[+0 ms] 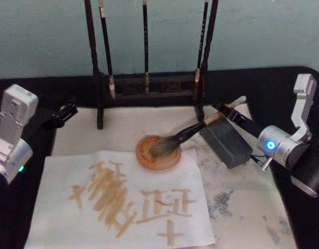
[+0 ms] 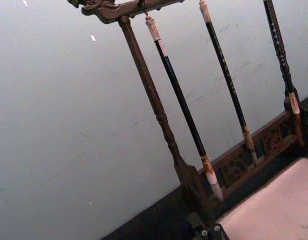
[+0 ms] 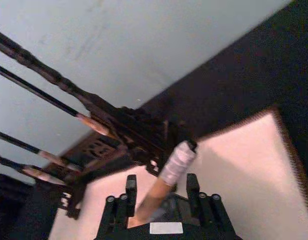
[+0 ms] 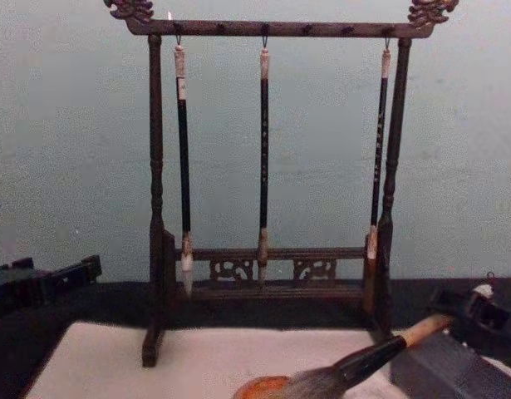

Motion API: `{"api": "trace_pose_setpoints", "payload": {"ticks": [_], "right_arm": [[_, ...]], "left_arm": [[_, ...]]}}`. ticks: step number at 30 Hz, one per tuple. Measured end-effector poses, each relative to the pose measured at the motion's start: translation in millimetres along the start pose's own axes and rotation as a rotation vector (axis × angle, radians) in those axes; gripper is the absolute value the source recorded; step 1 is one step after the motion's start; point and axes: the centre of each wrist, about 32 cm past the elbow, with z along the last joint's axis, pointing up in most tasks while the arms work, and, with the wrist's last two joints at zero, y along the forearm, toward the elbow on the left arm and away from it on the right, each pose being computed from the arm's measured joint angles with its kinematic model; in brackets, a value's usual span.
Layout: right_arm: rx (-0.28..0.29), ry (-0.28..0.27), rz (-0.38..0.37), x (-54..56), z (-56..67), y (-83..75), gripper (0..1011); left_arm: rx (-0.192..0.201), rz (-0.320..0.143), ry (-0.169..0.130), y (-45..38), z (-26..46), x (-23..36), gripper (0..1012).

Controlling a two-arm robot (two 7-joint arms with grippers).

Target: Pick up the brush from the inkstone, write on the paper, then place the brush back to its original position.

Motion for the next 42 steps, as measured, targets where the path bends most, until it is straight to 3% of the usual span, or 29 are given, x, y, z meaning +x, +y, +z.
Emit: {"api": "trace_pose_setpoints", "payload": {"ticks": [7,14,32,42], "right_arm": [[-0.023,-0.034,-0.081,-5.8,4.4,-6.1,853],[-0.027,-0.127,-0.135,-13.7,10.7,-16.8,1001],[-0.031,-0.311,-0.148,-22.3,17.5,-39.0,1001],[-0.036,-0.355,-0.154,-22.4,18.4,-51.3,1001]], "left_arm": [[0.000,0.000,0.000,0.0,0.1,0.0,1002],[0.000,0.000,0.000,0.0,0.0,0.0,1002],[0.000,0.000,0.000,0.0,0.0,0.0,1002],[0.000,0.000,0.000,0.0,0.0,0.0,1002]]}}
